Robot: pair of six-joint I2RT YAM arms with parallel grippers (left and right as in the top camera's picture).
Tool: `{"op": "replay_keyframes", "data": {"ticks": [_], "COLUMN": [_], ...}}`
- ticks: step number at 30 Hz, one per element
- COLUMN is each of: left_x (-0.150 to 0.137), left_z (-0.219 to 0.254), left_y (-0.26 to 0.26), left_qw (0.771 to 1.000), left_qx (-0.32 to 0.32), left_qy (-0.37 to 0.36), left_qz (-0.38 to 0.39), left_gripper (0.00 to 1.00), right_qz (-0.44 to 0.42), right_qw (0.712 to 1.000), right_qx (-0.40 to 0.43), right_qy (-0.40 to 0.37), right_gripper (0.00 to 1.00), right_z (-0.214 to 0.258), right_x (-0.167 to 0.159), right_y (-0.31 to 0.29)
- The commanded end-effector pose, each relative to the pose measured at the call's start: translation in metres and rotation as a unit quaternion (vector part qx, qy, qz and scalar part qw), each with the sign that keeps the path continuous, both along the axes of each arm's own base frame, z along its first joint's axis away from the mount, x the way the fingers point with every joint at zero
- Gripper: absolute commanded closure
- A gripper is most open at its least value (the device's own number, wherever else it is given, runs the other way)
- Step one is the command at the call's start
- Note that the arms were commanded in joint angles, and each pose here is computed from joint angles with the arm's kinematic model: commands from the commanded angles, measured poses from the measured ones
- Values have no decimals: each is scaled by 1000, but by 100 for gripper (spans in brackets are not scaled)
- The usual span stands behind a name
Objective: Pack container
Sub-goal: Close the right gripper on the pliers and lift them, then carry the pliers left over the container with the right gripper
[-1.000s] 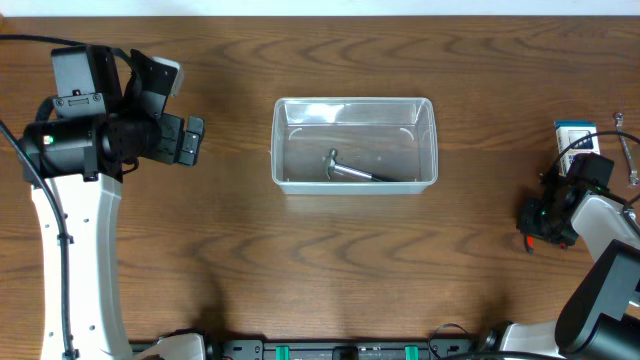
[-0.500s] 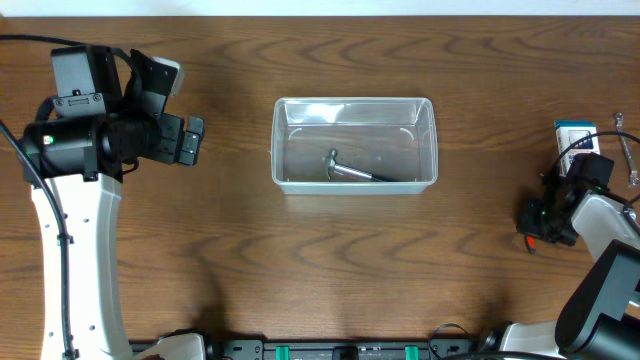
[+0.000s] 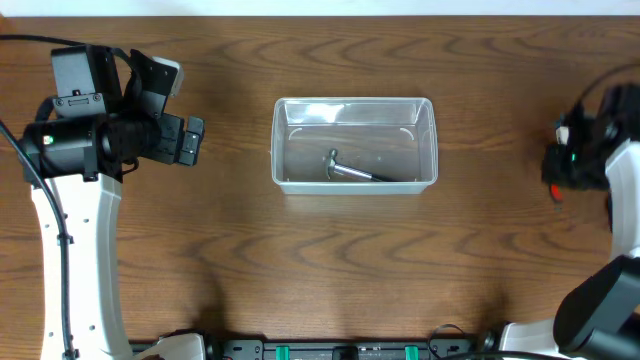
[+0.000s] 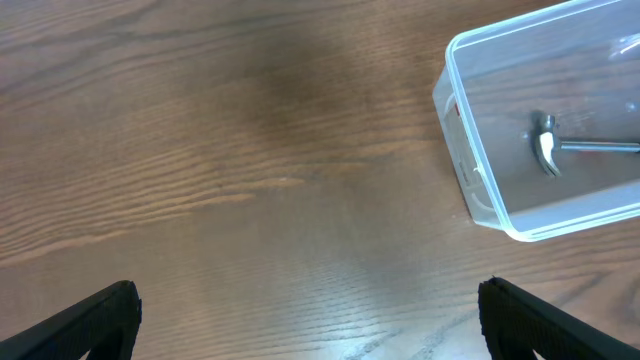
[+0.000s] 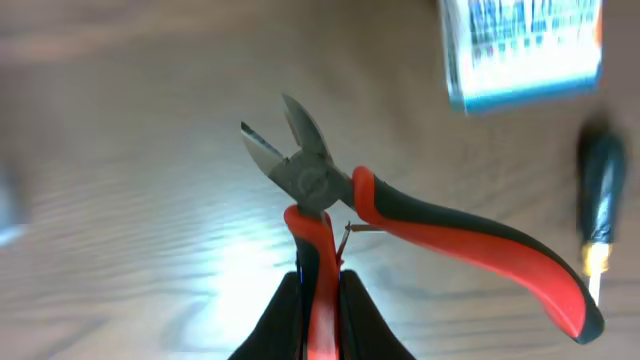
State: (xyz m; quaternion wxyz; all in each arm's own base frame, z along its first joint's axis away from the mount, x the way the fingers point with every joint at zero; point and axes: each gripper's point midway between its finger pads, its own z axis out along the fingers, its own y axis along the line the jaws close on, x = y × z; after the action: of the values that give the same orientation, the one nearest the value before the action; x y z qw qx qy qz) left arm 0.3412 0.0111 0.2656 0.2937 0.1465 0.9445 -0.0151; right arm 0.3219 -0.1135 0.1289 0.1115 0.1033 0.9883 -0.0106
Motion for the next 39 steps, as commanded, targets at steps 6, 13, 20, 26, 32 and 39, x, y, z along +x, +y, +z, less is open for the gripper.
{"op": "replay_keyframes", "data": {"ticks": [6,13,20,26,32,39], "left_x": [1,1,1,1,1,1], "left_z": [0,0,0,0,0,0], "left_y": [0,0,0,0,0,0], "left_qw": [1000,1000,1000,1000,1000,1000], "left_qx": [-6,-6,-6,-6,-6,-6], "left_qy": [0,0,0,0,0,0], "left_qz": [0,0,0,0,0,0], "left_gripper": [2,2,2,2,2,2], "right_qz": [263,443,533,541,533,511], "right_qw": [959,881,813,812,831,854], "right_qx": [-6,-18,-53,-47,-31,-3], "right_qy": [-107,-164,-229,-214,-158,-103], "right_gripper": [99,99,99,99,99,99], "right_z": [86,103,119,93,43,14], "right_x": [56,61,68,81,89,79], "right_y": [116,234,301,314,319,318]}}
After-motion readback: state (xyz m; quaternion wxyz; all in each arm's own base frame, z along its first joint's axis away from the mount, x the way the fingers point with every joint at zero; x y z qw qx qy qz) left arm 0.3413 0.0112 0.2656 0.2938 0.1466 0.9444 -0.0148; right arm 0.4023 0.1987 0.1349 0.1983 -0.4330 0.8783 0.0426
